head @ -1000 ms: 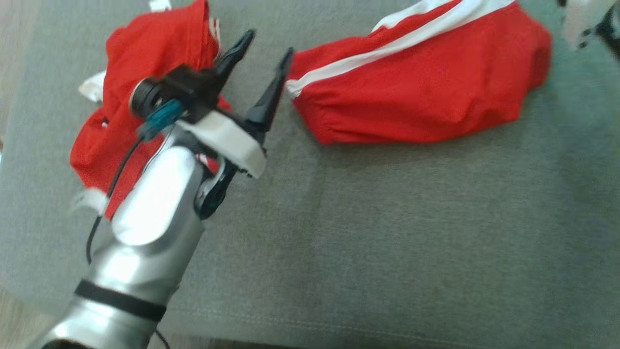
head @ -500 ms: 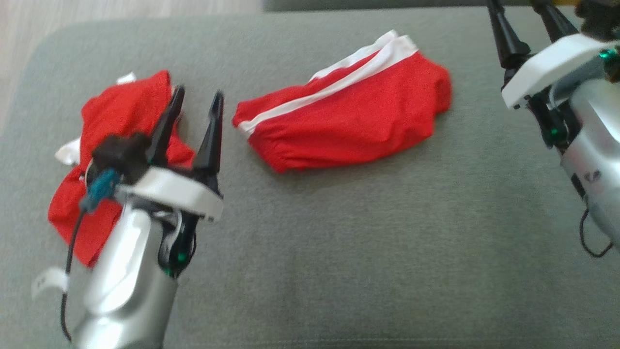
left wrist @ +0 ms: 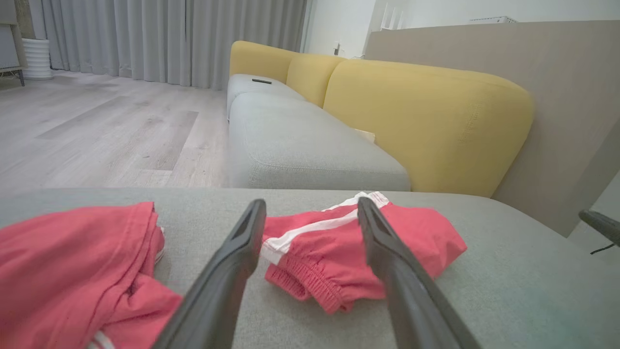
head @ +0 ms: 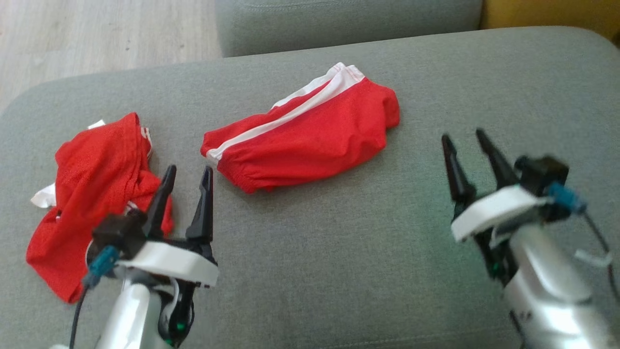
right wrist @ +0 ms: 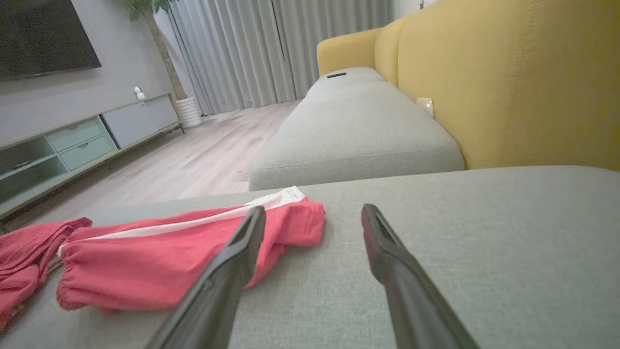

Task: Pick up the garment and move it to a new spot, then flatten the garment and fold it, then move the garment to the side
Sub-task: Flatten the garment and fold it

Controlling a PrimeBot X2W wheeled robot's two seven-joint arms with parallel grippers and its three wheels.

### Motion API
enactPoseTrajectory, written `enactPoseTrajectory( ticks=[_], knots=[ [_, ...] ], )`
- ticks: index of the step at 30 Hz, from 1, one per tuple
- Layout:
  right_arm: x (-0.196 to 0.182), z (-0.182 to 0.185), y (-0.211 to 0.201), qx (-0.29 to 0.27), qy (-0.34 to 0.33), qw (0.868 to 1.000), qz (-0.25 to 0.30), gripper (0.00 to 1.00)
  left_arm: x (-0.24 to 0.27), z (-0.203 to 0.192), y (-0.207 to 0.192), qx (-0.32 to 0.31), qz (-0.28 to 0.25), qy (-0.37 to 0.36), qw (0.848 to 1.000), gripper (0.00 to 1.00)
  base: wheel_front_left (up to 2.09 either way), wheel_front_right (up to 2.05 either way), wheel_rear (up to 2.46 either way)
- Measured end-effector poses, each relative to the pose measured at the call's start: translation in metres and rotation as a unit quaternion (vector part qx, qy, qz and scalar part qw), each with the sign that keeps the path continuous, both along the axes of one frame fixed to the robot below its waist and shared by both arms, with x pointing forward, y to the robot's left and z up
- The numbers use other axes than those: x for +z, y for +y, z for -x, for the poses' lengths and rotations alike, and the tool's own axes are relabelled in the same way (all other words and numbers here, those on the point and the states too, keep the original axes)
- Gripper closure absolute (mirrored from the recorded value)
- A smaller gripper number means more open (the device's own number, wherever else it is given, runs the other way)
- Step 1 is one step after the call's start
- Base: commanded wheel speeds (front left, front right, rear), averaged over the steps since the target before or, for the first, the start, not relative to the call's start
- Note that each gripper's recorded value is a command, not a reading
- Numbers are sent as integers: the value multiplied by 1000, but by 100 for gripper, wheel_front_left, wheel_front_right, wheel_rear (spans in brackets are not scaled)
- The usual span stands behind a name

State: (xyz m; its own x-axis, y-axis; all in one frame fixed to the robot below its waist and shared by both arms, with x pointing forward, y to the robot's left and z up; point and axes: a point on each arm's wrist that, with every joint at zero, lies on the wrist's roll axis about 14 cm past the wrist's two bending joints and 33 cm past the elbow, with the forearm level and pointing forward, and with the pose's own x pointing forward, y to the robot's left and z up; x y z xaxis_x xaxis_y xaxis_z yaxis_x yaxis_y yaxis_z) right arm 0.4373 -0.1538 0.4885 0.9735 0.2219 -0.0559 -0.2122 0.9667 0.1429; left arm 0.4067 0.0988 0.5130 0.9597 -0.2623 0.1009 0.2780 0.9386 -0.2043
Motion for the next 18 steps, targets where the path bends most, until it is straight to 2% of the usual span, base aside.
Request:
enactPoseTrajectory(
  ticks=[5,12,18],
  knots=[
    [-12,11,5,-10,8,1000,-6,0,-5,2,5,9,5,7,1000,0,0,0,0],
    [-16,-5,10,-18,28,999,-20,0,-15,-1,10,13,3,18,1000,0,0,0,0],
    [-40,-31,26,-23,107,988,-106,0,-21,-12,19,23,1,25,999,0,0,0,0]
  ],
)
